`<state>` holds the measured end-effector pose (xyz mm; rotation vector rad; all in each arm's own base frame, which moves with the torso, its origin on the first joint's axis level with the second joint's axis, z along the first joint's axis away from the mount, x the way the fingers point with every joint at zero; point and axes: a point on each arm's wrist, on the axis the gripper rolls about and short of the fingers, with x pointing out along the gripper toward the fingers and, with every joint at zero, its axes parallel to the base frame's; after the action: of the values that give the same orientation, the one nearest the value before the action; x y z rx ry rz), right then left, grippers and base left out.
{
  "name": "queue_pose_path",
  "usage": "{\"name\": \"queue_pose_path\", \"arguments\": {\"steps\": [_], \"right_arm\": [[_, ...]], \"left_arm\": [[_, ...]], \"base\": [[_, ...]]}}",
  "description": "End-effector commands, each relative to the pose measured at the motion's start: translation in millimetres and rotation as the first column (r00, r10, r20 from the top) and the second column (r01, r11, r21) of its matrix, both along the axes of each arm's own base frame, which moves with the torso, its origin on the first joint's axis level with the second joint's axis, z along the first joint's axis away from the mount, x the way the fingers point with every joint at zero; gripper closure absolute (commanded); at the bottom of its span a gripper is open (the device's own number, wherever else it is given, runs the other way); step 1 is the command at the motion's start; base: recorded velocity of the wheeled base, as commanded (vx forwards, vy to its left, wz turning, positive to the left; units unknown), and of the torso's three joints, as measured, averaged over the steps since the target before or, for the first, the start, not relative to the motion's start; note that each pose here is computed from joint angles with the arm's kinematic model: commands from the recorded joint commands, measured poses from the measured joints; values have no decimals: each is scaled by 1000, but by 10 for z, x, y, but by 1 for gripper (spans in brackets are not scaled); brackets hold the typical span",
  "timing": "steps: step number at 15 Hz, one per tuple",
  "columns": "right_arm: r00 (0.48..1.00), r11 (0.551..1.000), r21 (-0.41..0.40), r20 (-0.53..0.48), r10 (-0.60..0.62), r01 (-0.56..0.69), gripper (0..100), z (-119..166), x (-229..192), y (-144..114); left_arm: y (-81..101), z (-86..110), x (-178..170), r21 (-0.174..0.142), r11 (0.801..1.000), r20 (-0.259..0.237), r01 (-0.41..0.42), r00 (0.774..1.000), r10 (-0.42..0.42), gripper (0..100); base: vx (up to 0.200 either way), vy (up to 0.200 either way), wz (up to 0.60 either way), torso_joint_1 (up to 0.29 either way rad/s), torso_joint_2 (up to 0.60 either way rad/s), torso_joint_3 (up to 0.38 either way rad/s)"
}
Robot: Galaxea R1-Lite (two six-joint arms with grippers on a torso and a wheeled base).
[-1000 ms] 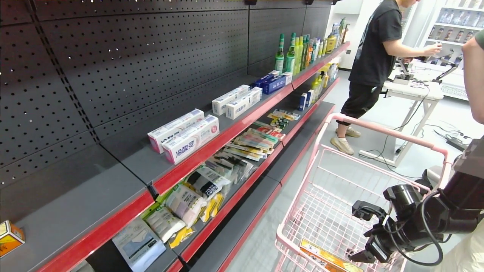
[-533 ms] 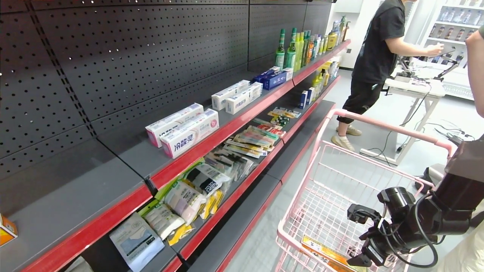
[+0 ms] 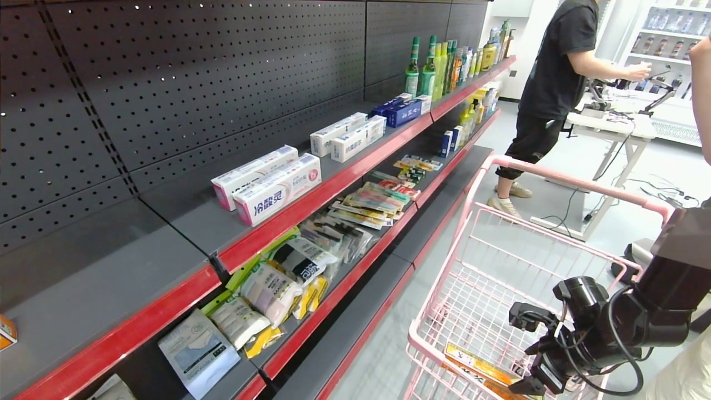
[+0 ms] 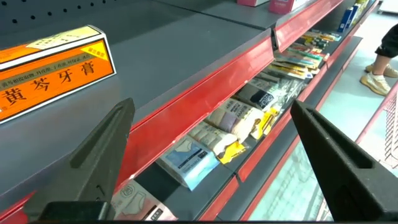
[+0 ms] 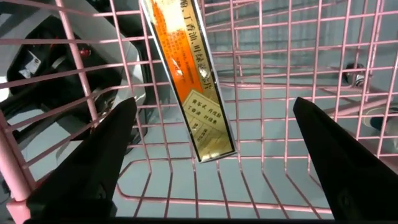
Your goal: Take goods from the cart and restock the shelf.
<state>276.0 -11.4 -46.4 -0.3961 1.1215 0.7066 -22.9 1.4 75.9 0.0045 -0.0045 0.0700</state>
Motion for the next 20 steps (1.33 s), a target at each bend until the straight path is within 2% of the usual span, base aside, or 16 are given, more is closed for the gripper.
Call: {"name": "queue_pose_path", "arguments": {"steps": [1,4,10,20], "right_arm": [[1000,1000,9,0,11,-11,0,3,-16,6],[998,998,-9,20,64,-63,0,-4,-14,-24],[998,998,-9,13,68,-68,0,-23,-23,-23],[997,997,-11,13,70,-70,0,-27,-22,-20]], "left_arm": [[0,1,1,0,1000,0,-1,1000,1,0],[0,1,1,0,1000,0,-1,1000,1,0],[0,1,1,0,1000,0,-1,1000,1,0],[0,1,1,0,1000,0,-1,1000,1,0]], "base": [[0,0,0,0,0,0],[0,0,0,0,0,0],[0,0,0,-137,345,207],[0,0,0,-34,89,54]]}}
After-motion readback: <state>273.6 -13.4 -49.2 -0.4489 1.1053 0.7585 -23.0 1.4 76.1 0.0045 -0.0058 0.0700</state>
